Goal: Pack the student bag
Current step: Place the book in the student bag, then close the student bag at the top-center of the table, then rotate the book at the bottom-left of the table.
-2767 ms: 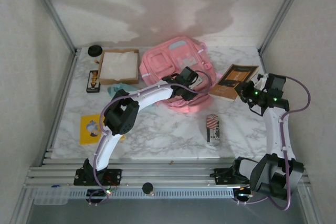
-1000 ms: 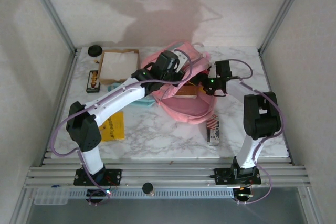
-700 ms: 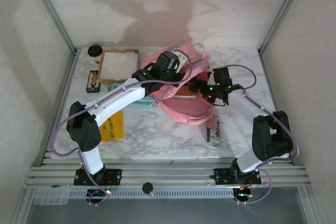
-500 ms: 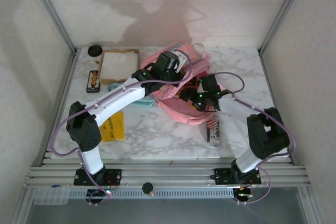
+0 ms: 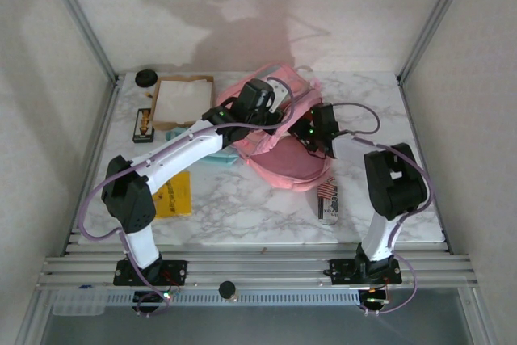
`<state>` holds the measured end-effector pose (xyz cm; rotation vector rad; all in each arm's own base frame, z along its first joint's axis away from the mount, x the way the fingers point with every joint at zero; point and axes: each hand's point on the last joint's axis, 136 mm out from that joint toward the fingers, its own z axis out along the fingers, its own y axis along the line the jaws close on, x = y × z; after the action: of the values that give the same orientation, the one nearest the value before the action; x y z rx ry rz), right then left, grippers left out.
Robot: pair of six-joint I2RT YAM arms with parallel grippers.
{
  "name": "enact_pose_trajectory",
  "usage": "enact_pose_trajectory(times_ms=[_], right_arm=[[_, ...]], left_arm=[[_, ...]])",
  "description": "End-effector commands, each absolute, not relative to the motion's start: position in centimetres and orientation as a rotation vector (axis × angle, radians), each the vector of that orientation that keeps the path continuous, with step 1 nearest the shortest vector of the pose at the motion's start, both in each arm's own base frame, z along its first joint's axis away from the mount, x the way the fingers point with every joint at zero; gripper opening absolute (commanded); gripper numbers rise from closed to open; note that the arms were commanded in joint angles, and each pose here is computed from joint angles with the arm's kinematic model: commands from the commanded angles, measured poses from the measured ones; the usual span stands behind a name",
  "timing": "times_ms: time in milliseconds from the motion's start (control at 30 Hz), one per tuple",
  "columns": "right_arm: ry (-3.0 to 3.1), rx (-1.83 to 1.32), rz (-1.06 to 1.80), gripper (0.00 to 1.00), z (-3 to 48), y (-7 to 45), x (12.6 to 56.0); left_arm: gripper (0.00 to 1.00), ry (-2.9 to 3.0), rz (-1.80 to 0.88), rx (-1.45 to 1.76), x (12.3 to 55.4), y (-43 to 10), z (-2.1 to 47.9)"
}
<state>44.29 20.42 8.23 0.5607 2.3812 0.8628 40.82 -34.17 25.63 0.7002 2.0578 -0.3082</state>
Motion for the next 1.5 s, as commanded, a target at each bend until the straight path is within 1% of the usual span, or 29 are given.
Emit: enact_pose_trajectory(times_ms=[0,100,167,200,267,367,500,533,567,633,767,800,900,1000,1033,1100,1167,1233,1300,1367,1467], right_arm=[[2.192,0.437,0.971,0.58,11.8,22.6,48.7],[2.200,0.397,0.969,0.58,11.7,23.0,49.3],[2.214,0.405,0.901,0.60,11.7,21.7,48.7],[2.219,0.395,0.889,0.62,11.8,21.3,48.1],[2.248,0.366,0.861,0.66,11.9,20.7,46.0],[2.297,0.353,0.810,0.68,11.9,19.1,42.4],[2.365,0.471,0.663,0.69,11.6,14.7,37.6],[2.371,0.511,0.598,0.70,11.9,13.1,36.6],[2.360,0.530,0.552,0.70,12.7,11.9,35.7],[2.316,0.523,0.478,0.71,15.0,10.2,34.4],[2.260,0.548,0.339,0.73,18.8,7.3,32.4],[2.257,0.527,0.353,0.73,19.5,7.6,32.2],[2.291,0.364,0.485,0.75,20.2,11.0,32.0],[2.365,0.157,0.598,0.77,19.7,16.6,31.4],[2.383,0.087,0.631,0.78,19.4,18.7,31.0],[2.408,-0.040,0.679,0.79,18.7,22.4,30.1],[2.420,-0.159,0.724,0.80,18.2,26.0,29.4],[2.412,-0.318,0.780,0.82,17.5,30.7,28.0],[2.417,-0.400,0.835,0.82,16.3,33.9,27.6],[2.420,-0.441,0.873,0.80,15.4,36.7,27.5],[2.399,-0.517,0.920,0.79,14.1,40.3,27.3]], left_arm=[[0.00,1.925,-0.396,0.675,40.7,-35.3,30.5],[0.00,1.924,-0.417,0.649,41.3,-35.7,30.2],[0.00,1.932,-0.413,0.609,41.9,-35.8,30.0],[0.00,1.937,-0.406,0.589,42.2,-35.7,30.0],[0.00,1.951,-0.397,0.577,42.8,-36.0,29.2],[0.00,1.979,-0.387,0.556,43.6,-36.3,27.7],[0.00,2.029,-0.410,0.548,43.9,-37.0,25.4],[0.02,2.048,-0.418,0.551,43.8,-37.2,24.7],[0.08,2.067,-0.429,0.542,43.7,-37.3,24.3],[0.31,2.110,-0.471,0.543,43.1,-37.6,23.6],[0.55,2.152,-0.615,0.458,40.5,-36.5,25.1],[0.59,2.147,-0.669,0.429,39.6,-36.0,25.7],[0.68,2.115,-0.808,0.223,37.1,-32.2,27.6],[0.78,2.105,-0.857,-0.055,34.8,-26.1,27.1],[0.81,2.122,-0.830,-0.180,34.2,-23.4,26.0],[0.85,2.152,-0.776,-0.417,32.4,-18.8,23.8],[0.90,2.174,-0.732,-0.595,30.0,-15.4,21.3],[0.97,2.169,-0.698,-0.751,28.0,-12.3,19.0],[0.99,2.165,-0.655,-0.890,26.5,-9.5,17.0],[0.99,2.169,-0.592,-1.023,24.8,-7.1,14.6],[1.00,2.161,-0.577,-1.192,22.8,-5.1,11.0]])
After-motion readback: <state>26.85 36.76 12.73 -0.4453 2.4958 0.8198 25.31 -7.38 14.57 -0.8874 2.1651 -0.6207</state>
